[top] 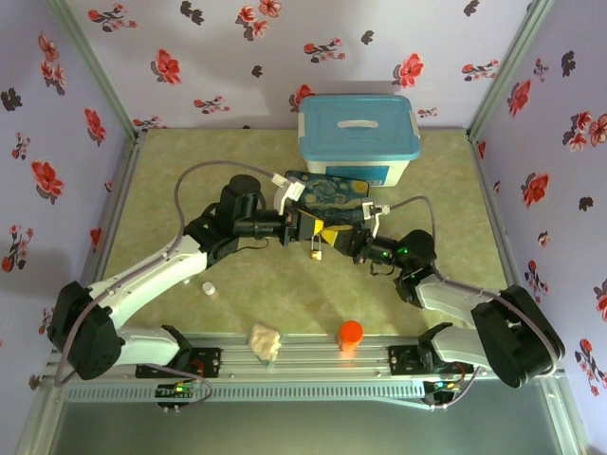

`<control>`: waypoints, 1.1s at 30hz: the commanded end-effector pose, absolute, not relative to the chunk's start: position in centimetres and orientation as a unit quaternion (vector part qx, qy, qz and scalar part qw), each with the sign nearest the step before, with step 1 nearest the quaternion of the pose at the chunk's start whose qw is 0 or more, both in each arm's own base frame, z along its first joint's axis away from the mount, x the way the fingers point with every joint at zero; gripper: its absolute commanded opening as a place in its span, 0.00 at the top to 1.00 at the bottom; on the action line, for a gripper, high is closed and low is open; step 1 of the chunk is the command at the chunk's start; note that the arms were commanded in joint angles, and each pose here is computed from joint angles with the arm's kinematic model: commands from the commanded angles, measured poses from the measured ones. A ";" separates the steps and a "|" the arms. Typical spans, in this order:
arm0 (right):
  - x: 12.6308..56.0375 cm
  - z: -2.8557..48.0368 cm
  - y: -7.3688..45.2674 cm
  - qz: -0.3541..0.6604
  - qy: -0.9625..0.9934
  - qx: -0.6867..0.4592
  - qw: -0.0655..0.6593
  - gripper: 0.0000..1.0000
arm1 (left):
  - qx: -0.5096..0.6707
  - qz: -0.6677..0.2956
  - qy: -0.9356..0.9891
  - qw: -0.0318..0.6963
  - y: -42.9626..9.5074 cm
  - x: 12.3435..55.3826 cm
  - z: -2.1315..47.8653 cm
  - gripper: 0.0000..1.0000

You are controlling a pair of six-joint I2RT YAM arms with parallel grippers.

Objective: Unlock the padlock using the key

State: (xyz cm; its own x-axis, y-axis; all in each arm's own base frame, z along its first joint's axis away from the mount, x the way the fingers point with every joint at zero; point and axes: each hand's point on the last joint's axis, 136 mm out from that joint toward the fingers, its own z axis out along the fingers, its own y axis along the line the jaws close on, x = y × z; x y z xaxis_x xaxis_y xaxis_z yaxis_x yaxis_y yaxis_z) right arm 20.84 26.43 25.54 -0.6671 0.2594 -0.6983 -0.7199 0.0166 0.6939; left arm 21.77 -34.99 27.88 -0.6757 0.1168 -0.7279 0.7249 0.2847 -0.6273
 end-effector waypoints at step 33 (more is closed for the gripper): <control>23.3 14.1 19.7 0.416 0.830 -0.055 0.367 1.00 | 0.144 -0.312 0.881 0.326 -34.9 26.3 9.9 0.37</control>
